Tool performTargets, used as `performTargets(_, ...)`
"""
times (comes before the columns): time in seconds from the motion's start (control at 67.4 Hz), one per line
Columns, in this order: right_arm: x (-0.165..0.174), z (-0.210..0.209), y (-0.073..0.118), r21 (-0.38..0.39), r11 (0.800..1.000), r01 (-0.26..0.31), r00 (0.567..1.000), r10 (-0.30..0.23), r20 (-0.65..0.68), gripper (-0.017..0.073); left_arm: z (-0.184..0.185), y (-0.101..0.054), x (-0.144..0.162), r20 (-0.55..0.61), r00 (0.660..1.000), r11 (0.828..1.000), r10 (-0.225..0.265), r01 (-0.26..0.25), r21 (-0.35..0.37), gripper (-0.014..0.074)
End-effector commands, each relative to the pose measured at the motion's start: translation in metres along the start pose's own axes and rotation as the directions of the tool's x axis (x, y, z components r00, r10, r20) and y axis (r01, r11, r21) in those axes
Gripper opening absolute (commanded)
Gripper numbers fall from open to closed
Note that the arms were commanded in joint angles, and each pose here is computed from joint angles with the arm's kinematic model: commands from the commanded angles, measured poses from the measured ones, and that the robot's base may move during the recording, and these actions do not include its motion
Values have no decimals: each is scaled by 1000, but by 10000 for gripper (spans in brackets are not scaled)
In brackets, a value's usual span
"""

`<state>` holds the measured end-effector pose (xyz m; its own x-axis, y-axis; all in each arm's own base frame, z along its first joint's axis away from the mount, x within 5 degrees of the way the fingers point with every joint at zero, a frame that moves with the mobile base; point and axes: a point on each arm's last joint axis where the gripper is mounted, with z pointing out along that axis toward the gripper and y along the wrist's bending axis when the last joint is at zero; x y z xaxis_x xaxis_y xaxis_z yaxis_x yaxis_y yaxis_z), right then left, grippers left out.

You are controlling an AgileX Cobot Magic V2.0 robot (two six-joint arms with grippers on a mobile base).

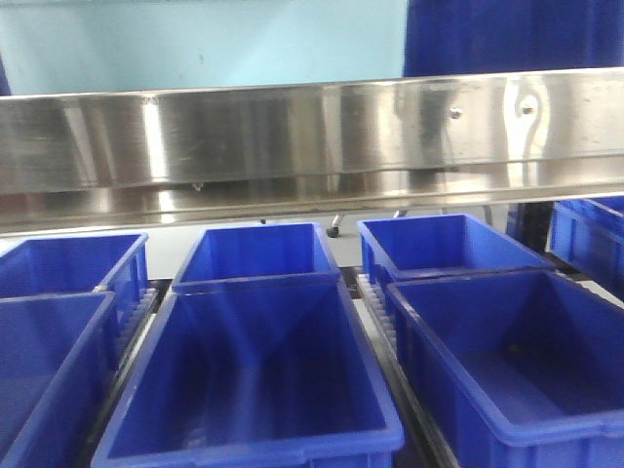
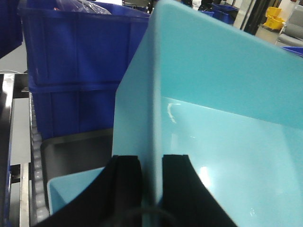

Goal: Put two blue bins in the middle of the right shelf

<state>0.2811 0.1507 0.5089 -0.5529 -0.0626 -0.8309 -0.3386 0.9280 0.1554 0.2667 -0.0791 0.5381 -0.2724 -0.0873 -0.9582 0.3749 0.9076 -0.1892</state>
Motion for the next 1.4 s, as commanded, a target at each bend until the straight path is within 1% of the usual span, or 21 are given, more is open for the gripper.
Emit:
performTargets(0.0, -4, -8, -3, 19, 999, 44, 998, -45, 36, -153, -9, -2, -13, 105, 994, 1000, -15, 15, 4, -111)
performTargets(1.381, -4, -8, -3, 19, 999, 44, 998, -45, 36, -153, -9, -2, -13, 105, 994, 1000, -15, 15, 4, -111)
